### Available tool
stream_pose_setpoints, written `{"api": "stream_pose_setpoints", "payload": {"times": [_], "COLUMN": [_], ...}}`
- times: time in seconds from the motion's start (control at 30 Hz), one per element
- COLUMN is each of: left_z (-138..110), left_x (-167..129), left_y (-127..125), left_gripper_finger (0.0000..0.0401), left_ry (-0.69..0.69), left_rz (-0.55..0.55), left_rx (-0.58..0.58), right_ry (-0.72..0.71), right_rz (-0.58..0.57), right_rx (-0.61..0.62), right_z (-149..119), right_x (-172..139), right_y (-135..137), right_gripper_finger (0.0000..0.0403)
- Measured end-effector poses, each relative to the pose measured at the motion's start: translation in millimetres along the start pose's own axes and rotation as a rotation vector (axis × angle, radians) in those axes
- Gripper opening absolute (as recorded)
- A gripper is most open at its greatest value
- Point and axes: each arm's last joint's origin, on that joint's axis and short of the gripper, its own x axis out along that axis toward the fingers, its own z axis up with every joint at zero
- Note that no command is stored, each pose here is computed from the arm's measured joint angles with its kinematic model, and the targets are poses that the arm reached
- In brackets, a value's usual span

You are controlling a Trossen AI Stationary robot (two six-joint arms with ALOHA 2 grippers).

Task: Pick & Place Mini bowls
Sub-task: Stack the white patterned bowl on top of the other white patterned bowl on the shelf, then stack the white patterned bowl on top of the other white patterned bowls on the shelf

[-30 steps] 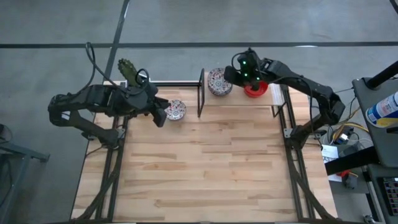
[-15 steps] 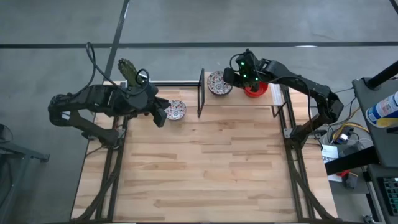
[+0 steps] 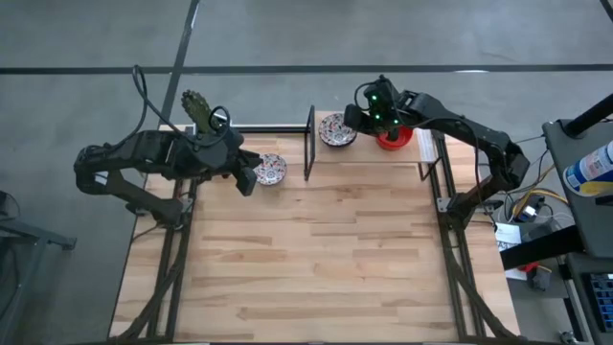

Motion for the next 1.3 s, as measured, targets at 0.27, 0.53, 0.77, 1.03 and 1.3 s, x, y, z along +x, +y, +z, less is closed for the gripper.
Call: {"api": "stream_pose_setpoints", "payload": {"times": [0.27, 0.53, 0.77, 1.03, 1.3], "left_z": [-1.5, -4.0, -12.6, -39.2, -64.7], "left_x": [0.0, -0.2, 7.2, 32.4, 57.0], "left_y": [1.1, 3.1, 4.6, 6.0, 15.1], "left_gripper_finger": [0.0069, 0.0069, 0.0069, 0.0069, 0.0069], "left_ry": [0.014, 0.038, 0.083, 0.205, 0.294], "left_rz": [0.011, 0.029, 0.062, 0.087, 0.171], "left_rx": [0.01, 0.026, 0.057, 0.097, 0.091], "right_ry": [-0.007, -0.03, -0.031, -0.032, -0.092], "right_rz": [0.01, 0.046, 0.099, 0.192, 0.327], "right_rx": [-0.041, -0.066, -0.138, -0.254, -0.388], "right_z": [-0.3, 0.9, -9.3, -36.8, -73.6], "right_x": [-5.4, -18.3, -32.1, -48.8, -81.7], "right_y": [-0.1, 3.8, 14.9, 40.0, 69.6], "right_gripper_finger": [0.012, 0.0132, 0.0132, 0.0132, 0.0132]}}
